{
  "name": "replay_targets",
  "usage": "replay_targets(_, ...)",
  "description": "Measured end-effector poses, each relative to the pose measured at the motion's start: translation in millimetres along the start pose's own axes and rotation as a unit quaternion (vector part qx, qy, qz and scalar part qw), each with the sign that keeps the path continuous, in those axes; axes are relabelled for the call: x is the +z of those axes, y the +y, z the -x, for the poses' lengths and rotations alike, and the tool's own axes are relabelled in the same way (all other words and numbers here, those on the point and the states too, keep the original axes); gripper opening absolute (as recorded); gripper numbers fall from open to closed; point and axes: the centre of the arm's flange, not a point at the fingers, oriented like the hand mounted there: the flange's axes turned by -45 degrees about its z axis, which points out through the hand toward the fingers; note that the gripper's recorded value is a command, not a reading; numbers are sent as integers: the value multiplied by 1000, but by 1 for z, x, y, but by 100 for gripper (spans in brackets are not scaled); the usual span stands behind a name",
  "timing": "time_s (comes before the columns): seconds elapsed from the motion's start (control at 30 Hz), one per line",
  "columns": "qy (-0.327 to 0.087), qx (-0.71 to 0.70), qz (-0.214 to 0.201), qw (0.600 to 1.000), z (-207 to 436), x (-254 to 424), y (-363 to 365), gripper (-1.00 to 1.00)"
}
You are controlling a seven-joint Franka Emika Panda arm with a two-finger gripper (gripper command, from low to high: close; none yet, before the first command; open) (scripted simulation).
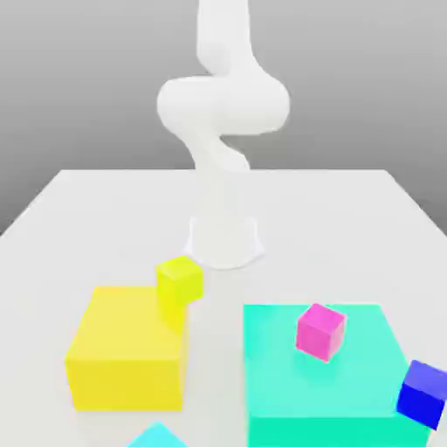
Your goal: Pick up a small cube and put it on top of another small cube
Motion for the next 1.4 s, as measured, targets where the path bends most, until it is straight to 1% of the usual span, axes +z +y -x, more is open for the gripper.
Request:
replay_targets(0.23,-86,71,43,993,4,126,12,0)
replay_targets(0.5,-179,153,83,968,45,262,37,0)
replay_targets(0.7,-245,218,107,939,100,354,61,0)
replay_targets(0.93,-319,291,126,893,185,444,75,0)
replay_targets(1.0,-332,304,128,884,208,467,78,0)
replay_targets(1.1,-335,308,129,881,239,500,79,0)
replay_targets(1.13,-336,308,129,881,246,507,79,-100)
replay_targets(1.33,-335,308,129,881,250,510,79,-100)
replay_targets(1.4,-335,309,129,881,239,500,79,-100)
